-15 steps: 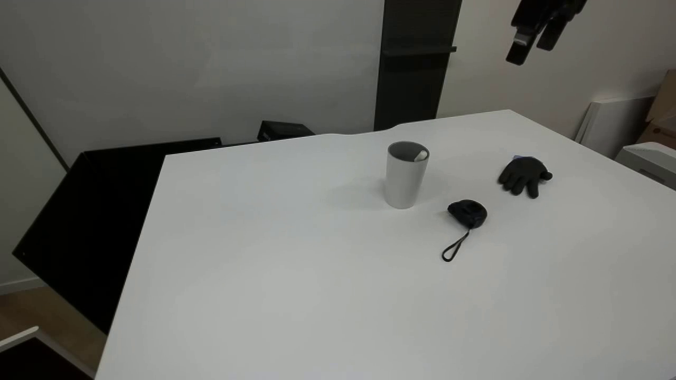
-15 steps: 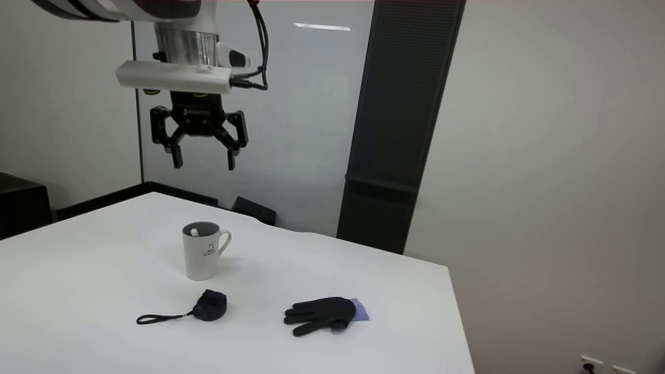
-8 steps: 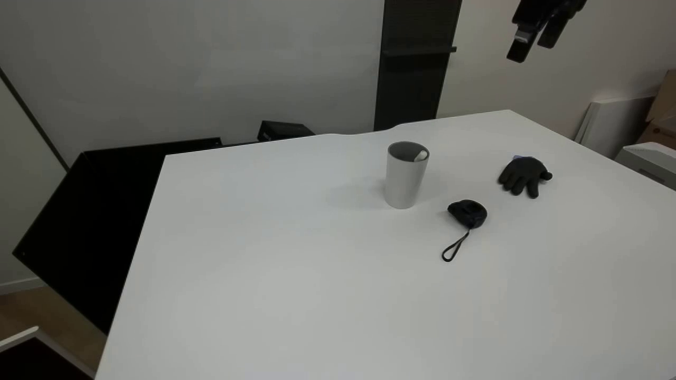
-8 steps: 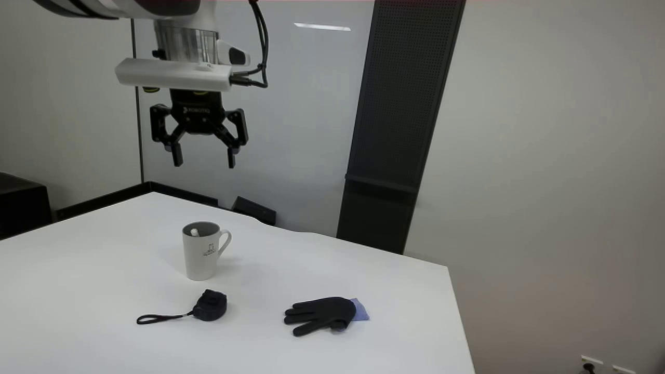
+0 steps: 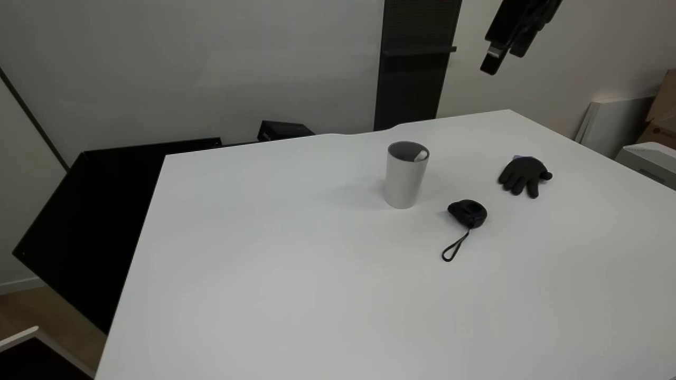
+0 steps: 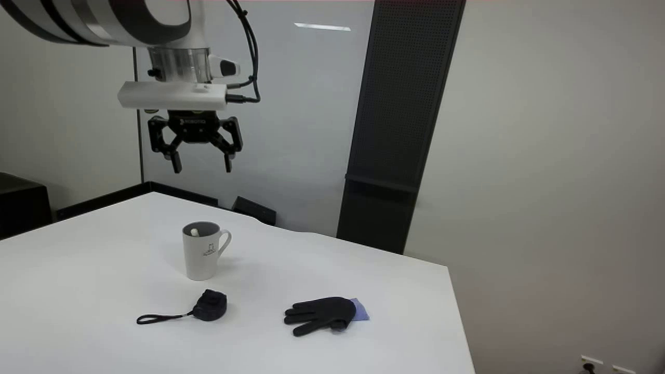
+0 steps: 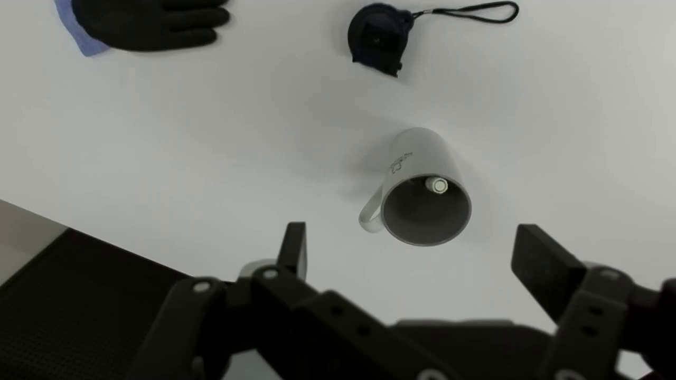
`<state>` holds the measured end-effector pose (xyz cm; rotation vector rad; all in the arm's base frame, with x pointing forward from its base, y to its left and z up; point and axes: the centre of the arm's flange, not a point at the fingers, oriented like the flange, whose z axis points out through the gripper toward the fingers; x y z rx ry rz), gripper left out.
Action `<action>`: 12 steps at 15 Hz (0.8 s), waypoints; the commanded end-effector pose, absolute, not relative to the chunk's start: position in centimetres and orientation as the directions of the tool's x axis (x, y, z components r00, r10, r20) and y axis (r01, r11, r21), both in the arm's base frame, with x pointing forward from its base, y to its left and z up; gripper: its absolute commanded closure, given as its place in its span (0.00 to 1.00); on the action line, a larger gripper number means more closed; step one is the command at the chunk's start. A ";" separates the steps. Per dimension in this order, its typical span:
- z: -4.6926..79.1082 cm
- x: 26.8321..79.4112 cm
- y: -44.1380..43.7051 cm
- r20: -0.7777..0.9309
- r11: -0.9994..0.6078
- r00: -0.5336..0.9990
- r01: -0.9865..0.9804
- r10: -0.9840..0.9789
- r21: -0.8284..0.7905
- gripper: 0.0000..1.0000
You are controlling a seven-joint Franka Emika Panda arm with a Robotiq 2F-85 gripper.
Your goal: Take the black marker out of the mug and place it on the table
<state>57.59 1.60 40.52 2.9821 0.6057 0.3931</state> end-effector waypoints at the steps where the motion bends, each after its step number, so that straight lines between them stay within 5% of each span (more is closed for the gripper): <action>1: 37.9 59.2 3.6 0.290 -0.887 0.838 0.432 0.462 0.163 0.00; 12: 30.1 62.2 6.4 0.308 -0.868 0.812 0.477 0.496 0.138 0.00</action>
